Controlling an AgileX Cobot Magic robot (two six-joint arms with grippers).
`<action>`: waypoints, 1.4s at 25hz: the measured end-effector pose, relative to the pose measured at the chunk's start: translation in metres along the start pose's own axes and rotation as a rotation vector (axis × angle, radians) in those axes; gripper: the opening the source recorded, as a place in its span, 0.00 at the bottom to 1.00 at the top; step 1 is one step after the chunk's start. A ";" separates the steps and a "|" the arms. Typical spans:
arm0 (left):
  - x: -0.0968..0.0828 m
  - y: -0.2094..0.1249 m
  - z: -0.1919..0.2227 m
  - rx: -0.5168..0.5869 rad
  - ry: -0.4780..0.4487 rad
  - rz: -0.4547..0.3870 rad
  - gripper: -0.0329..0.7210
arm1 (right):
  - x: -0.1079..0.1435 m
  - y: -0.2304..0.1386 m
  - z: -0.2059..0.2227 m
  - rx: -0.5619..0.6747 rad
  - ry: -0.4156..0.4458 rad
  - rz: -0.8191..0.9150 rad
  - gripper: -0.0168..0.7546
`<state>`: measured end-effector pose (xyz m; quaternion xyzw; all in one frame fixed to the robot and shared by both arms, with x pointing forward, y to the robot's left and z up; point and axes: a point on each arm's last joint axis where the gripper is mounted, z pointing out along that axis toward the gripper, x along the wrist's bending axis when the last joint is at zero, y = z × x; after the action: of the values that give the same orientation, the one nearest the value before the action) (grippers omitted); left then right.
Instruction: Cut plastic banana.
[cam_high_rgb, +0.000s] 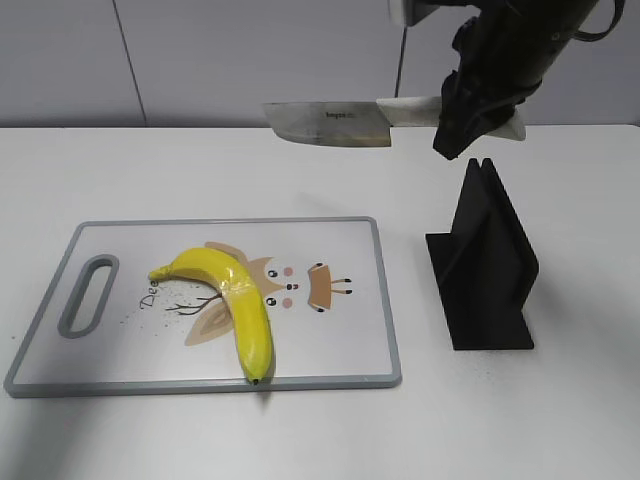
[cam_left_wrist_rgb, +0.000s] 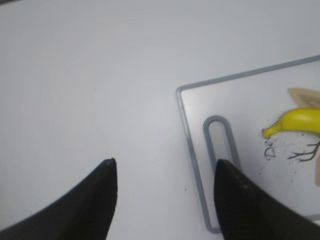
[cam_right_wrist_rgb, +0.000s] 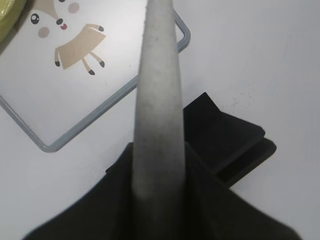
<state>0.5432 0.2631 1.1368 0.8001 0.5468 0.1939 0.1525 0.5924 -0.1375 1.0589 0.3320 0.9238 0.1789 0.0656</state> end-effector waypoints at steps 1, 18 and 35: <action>0.006 -0.005 0.000 0.042 0.016 -0.040 0.82 | 0.000 0.001 -0.003 0.007 0.005 0.034 0.27; -0.017 -0.118 -0.042 0.061 -0.001 -0.149 0.82 | 0.038 -0.064 -0.047 -0.163 -0.048 0.687 0.27; -0.071 -0.286 -0.069 -0.487 0.112 -0.153 0.80 | 0.059 -0.122 -0.055 -0.239 -0.143 0.831 0.27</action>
<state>0.2537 0.3004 1.0570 0.6843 0.5504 0.3518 0.3240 0.4621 -0.2032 1.0645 0.6769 0.6778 0.2726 0.0897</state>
